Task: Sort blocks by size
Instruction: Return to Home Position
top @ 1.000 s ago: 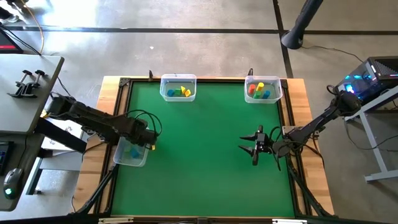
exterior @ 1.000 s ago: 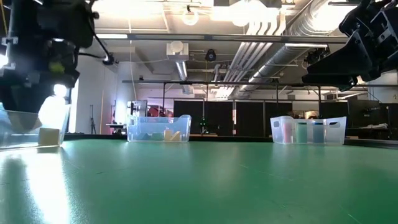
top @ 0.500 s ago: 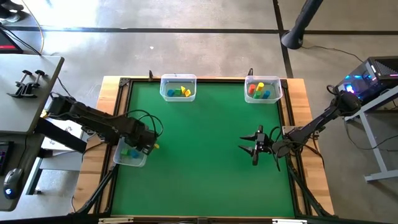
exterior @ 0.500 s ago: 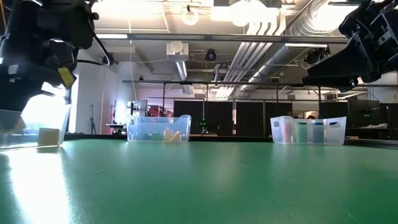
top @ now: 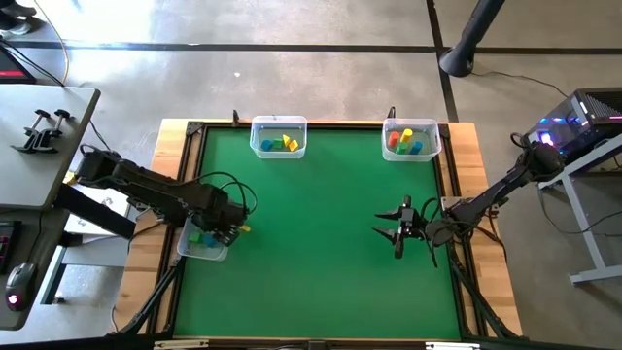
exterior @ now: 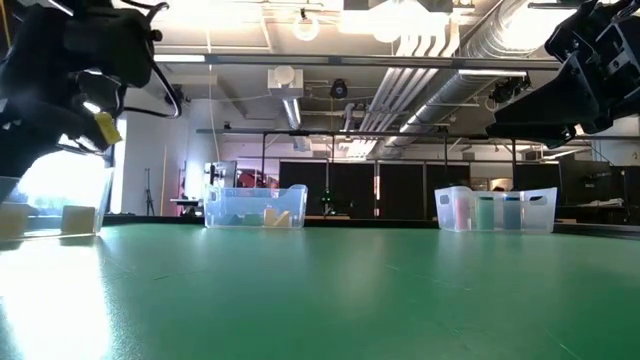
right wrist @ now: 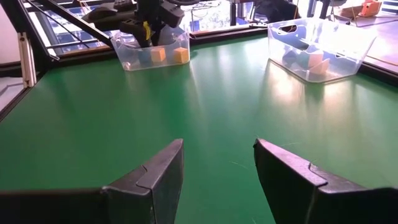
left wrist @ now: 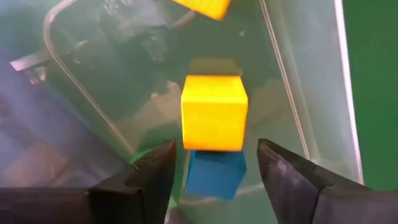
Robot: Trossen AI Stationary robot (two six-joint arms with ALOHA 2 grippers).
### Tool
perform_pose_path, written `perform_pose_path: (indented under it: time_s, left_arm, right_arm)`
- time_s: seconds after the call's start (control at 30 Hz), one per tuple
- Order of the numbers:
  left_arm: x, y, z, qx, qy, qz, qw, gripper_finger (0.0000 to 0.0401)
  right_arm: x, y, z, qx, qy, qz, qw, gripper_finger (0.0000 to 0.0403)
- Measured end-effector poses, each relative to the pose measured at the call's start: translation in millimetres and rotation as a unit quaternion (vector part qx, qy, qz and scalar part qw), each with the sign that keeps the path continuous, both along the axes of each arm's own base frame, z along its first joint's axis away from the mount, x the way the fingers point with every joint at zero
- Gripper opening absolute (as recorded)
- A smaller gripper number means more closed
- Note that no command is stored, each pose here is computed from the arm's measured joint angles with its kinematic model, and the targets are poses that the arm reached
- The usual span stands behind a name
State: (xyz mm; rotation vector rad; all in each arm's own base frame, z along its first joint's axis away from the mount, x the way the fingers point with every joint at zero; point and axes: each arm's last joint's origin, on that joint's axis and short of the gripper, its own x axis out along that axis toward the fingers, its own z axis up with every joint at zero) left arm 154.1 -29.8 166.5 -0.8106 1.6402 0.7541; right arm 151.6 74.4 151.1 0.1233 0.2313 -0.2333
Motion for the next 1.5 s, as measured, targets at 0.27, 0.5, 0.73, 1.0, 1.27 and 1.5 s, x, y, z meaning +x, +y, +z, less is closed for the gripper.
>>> perform_pose_path:
  time_s: [0.27, 0.5, 0.73, 1.0, 1.27, 1.5]
  left_arm:
    - [5.9, 7.5, 35.6, -0.035, -0.001, -0.047, 0.998, 0.0222]
    - [24.4, 15.2, 86.8, 0.111, -0.110, -0.088, 0.984, 0.0223]
    - [85.5, 6.8, 85.7, 0.128, -0.456, -0.255, 0.843, 0.0223]
    - [127.1, 6.0, 62.5, 0.288, -0.693, -0.298, 0.590, 0.0214]
    - [123.1, 37.9, 74.6, 0.350, -0.689, -0.319, 0.549, 0.0182]
    - [72.5, 60.7, 102.7, 0.362, -0.631, -0.303, 0.615, 0.0127]
  right_arm:
    - [0.0, 0.1, 0.0, -0.003, 0.001, 0.001, 1.000, 0.0193]
    - [-0.1, -0.1, -0.1, -0.003, 0.001, -0.001, 1.000, 0.0193]
    - [-0.8, -0.6, -2.3, 0.010, 0.007, -0.007, 1.000, 0.0193]
    - [-0.4, -3.2, -5.7, 0.011, 0.030, 0.008, 0.999, 0.0169]
    - [-10.9, -27.8, 16.7, -0.009, 0.006, 0.014, 1.000, 0.0019]
    - [-33.0, -50.5, 35.7, 0.014, -0.037, 0.100, 0.994, 0.0018]
